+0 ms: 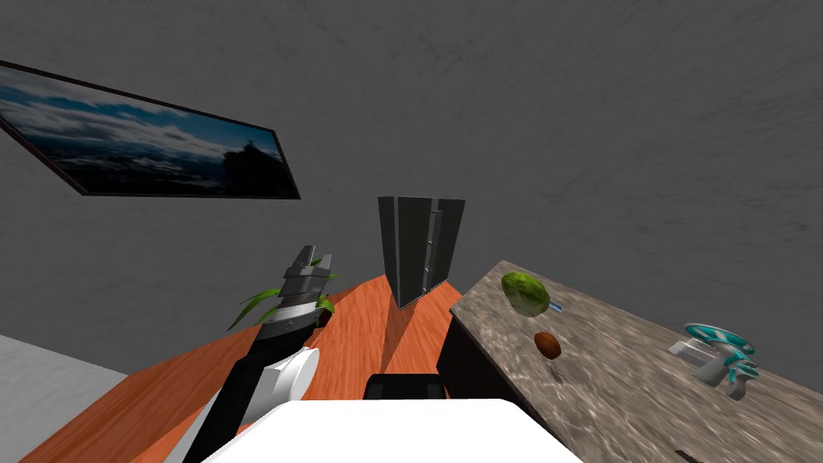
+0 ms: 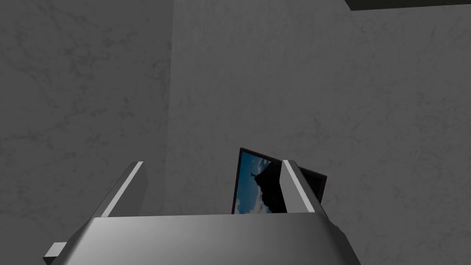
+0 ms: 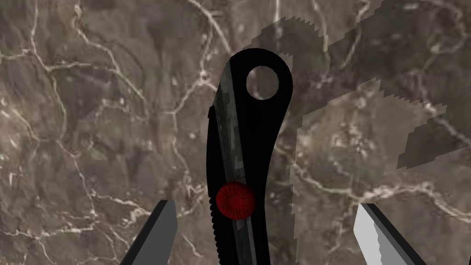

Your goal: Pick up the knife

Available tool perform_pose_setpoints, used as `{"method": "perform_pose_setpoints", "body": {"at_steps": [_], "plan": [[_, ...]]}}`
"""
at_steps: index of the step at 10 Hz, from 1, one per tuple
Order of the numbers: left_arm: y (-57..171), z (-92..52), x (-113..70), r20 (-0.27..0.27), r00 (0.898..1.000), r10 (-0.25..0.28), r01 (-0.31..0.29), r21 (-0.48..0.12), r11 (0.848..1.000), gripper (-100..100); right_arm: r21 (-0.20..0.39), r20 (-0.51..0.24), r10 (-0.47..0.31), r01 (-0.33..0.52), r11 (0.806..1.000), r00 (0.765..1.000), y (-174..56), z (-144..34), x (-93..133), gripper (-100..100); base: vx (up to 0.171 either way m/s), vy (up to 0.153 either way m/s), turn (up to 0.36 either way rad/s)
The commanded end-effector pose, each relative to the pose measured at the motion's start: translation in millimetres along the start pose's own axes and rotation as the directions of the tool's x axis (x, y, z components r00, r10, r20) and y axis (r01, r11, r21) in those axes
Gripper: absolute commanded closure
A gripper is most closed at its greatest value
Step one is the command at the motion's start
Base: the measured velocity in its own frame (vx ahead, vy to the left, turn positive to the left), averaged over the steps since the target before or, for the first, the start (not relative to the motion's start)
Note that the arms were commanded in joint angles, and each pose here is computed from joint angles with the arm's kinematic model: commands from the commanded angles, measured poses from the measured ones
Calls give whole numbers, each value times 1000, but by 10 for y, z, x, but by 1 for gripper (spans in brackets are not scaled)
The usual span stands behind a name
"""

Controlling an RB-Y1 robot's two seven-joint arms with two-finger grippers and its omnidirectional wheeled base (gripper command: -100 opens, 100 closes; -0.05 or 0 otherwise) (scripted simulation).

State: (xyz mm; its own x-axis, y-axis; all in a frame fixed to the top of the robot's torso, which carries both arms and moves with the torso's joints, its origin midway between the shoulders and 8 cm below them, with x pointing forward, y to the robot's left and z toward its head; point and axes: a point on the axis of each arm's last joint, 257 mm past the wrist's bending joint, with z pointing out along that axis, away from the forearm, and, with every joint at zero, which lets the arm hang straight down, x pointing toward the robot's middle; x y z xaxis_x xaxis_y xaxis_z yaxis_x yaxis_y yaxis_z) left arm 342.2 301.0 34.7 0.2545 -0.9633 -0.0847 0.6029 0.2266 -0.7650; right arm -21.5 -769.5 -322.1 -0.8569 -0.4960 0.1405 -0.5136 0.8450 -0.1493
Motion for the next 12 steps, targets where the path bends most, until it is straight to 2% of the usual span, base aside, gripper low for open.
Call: {"method": "perform_pose_setpoints", "body": {"at_steps": [1,6,7,8,12], "plan": [[0,0,0,0,1000,0,0,0,1000,0,2,2,-6,6,1000,1000,63,70,51,-100,55,-15,-28],[0,0,0,0,1000,0,0,0,1000,0,4,4,-18,18,1000,1000,196,209,155,-100,51,-14,-28],[0,0,0,0,1000,0,0,0,1000,0,4,4,-15,15,1000,1000,172,182,139,-100,5,7,-12],[0,0,0,0,1000,0,0,0,1000,0,4,4,-17,17,1000,1000,176,186,143,100,0,0,0],[0,0,0,0,1000,0,0,0,1000,0,7,2,-17,17,1000,1000,158,172,148,100,0,-1,3]]}}
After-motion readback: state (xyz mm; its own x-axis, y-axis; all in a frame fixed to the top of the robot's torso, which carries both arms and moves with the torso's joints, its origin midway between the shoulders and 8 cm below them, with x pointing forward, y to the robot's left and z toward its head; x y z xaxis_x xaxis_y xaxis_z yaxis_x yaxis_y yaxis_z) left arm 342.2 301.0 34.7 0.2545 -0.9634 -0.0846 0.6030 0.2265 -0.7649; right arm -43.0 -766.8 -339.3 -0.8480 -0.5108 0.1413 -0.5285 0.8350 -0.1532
